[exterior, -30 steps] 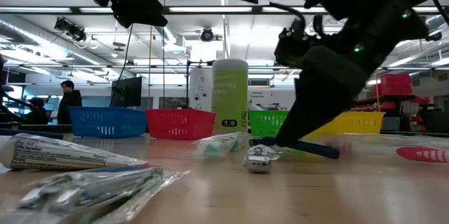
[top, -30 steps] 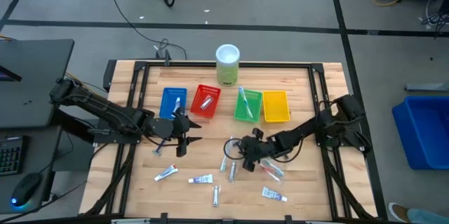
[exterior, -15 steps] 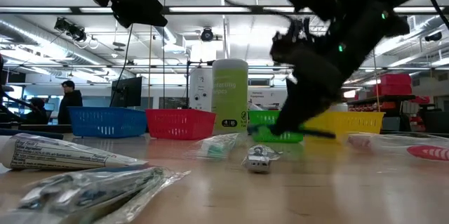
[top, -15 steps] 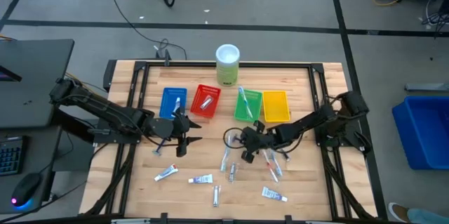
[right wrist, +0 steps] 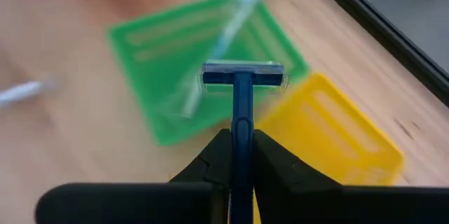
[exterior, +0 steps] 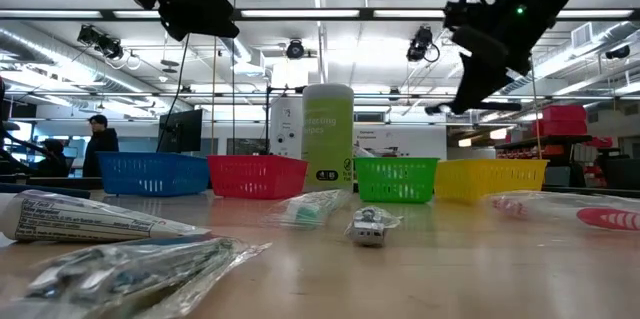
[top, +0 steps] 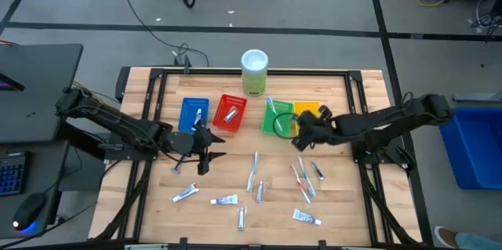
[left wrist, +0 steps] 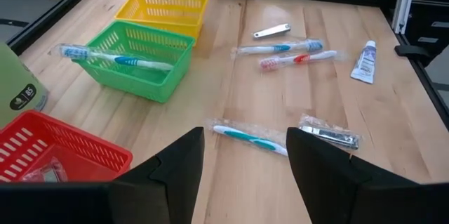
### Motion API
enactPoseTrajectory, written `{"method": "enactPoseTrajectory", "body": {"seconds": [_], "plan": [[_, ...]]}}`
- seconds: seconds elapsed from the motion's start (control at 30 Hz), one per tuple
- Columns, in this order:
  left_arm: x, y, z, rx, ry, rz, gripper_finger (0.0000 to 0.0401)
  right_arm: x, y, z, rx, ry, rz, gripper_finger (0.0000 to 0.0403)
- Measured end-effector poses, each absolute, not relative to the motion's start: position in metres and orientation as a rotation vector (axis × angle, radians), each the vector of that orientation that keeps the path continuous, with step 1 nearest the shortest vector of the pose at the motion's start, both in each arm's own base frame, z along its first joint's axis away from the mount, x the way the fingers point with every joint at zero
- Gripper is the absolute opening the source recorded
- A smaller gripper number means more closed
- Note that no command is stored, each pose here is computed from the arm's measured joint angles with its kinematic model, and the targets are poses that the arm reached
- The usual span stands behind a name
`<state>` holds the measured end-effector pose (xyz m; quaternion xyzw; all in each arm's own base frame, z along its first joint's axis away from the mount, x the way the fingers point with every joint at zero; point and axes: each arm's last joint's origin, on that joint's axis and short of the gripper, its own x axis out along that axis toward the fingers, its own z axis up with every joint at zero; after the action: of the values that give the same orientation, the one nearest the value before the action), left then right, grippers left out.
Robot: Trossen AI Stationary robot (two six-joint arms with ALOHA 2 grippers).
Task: Pick & Place Travel size toiletries
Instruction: Put the blue razor into the yellow basket, then put the white toothpaste into the blue basket
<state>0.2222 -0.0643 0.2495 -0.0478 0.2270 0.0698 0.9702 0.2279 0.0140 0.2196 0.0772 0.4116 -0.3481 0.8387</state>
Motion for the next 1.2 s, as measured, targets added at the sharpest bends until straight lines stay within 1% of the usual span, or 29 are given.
{"method": "enactPoseTrajectory", "body": {"seconds": [0.13, 0.27, 0.4, 0.5, 0.6, 0.73, 0.97, 1.2], "plan": [[0.222, -0.064, 0.25, -0.099, 0.458, 0.141, 0.0213, 0.219, -0.001, 0.219, 0.201, 0.927, -0.828, 0.0041], [0.222, -0.064, 0.25, -0.1, 0.453, 0.144, 0.0213, 0.214, -0.014, 0.205, 0.256, 0.935, -0.892, 0.0041], [0.222, -0.064, 0.25, -0.099, 0.45, 0.15, 0.0213, 0.21, -0.024, 0.183, 0.321, 0.912, -0.907, 0.0045], [0.222, -0.064, 0.25, -0.096, 0.446, 0.164, 0.0213, 0.208, -0.031, 0.169, 0.359, 0.856, -0.919, 0.0051], [0.222, -0.064, 0.25, -0.096, 0.446, 0.165, 0.0213, 0.204, -0.036, 0.158, 0.343, 0.841, -0.916, 0.0059], [0.222, -0.064, 0.25, -0.095, 0.446, 0.165, 0.0213, 0.198, -0.041, 0.149, 0.286, 0.873, -0.903, 0.008], [0.223, -0.064, 0.25, -0.096, 0.445, 0.166, 0.0213, 0.195, -0.046, 0.143, 0.311, 0.859, -0.906, 0.0135], [0.223, -0.064, 0.25, -0.129, 0.448, 0.154, 0.0213, 0.205, -0.049, 0.152, 0.253, 0.786, -0.844, 0.0172]]}}
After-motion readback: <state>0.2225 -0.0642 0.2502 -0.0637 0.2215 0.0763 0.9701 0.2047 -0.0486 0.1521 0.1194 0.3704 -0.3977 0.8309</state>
